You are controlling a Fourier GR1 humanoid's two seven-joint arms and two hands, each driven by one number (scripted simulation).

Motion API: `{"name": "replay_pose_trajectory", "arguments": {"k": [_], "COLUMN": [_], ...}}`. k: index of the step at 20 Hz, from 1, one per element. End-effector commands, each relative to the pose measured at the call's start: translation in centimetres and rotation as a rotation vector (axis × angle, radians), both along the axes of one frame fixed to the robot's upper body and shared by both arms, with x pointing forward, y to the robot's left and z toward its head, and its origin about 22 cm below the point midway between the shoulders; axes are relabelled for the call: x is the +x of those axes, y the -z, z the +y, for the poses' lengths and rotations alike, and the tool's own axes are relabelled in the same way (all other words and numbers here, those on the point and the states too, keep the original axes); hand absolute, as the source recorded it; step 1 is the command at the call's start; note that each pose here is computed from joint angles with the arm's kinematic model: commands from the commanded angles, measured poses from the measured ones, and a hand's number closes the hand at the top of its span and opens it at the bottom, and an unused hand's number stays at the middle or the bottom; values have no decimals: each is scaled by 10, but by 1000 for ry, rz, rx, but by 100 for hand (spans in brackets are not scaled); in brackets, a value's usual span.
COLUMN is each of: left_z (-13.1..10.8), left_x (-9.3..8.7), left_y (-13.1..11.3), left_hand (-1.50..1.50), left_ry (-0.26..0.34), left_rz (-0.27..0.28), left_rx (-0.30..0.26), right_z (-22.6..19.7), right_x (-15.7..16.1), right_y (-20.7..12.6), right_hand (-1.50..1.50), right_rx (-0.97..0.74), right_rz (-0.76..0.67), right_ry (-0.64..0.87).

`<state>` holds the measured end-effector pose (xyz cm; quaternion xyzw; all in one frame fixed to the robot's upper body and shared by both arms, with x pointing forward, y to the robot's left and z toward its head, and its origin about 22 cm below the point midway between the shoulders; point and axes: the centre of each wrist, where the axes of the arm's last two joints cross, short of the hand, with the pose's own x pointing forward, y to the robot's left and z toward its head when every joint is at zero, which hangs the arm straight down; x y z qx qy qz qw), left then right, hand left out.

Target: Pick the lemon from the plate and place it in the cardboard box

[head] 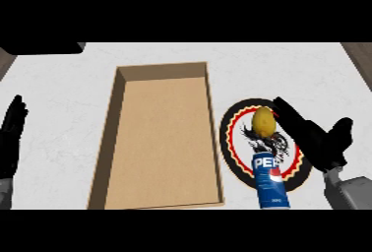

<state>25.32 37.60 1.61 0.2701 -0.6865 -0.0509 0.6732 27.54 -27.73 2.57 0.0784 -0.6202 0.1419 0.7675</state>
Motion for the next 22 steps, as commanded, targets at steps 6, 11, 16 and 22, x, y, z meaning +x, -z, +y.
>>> {"name": "replay_pose_trajectory", "arguments": {"k": [6, 11, 16, 22], "left_z": [-44, -63, -91, -79], "left_x": [3, -3, -11, -13], "left_y": [7, 24, 1, 13], "left_hand": [0, 0, 0, 0], "left_ry": [126, 162, 161, 153], "left_rz": [68, 135, 147, 158], "left_rx": [-48, -97, -110, -100], "right_z": [-13, -25, 16, -35], "right_x": [57, 48, 40, 28], "right_y": [-104, -37, -11, -31], "right_hand": [-150, -150, -150, -150], "right_rx": [36, -215, -332, -741], "right_rz": [-647, -451, -529, -285], "right_ry": [580, 1045, 1026, 787]}}
